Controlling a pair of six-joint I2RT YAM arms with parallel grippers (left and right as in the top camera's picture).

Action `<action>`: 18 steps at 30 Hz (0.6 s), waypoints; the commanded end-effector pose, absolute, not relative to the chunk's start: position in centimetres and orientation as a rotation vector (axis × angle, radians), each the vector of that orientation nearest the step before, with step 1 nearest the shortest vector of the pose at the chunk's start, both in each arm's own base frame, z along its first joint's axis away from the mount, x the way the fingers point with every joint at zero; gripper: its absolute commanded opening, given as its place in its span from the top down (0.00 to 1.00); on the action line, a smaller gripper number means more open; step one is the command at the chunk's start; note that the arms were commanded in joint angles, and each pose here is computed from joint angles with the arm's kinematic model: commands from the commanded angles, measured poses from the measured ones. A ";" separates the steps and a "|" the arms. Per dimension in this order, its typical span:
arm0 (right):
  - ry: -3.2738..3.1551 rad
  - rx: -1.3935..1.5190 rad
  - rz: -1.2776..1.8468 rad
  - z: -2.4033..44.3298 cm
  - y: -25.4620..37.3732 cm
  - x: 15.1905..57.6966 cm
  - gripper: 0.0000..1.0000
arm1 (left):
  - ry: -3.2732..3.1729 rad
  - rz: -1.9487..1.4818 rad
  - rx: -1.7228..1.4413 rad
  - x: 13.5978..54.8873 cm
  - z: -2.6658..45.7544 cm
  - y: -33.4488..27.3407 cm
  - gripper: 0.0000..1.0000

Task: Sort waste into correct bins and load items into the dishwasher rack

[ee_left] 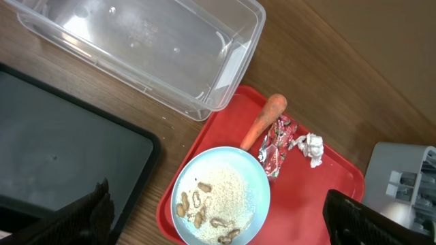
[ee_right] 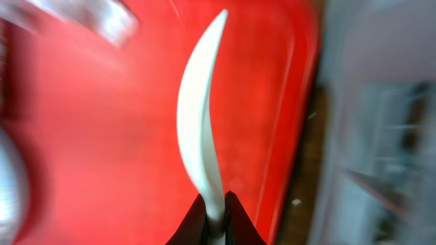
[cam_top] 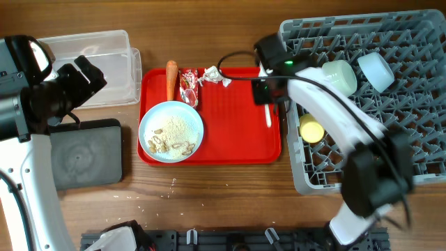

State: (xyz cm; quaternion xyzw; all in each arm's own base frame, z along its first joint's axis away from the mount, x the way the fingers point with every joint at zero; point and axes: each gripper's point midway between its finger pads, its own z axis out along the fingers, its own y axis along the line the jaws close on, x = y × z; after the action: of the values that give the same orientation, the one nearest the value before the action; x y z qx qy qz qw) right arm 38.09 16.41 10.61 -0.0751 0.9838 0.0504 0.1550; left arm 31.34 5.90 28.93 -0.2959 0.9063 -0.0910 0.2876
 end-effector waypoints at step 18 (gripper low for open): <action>2.734 -0.293 0.077 12.0 8.3 42.0 0.64 | 2.404 -0.233 -0.805 31.4 29.3 6.2 0.00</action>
State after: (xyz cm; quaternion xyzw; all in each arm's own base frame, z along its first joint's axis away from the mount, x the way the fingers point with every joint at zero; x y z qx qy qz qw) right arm 42.30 6.51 11.16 -0.0804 0.9787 -0.0131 0.1885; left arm 31.34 5.90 28.93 -0.2959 0.9063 -0.0910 0.2876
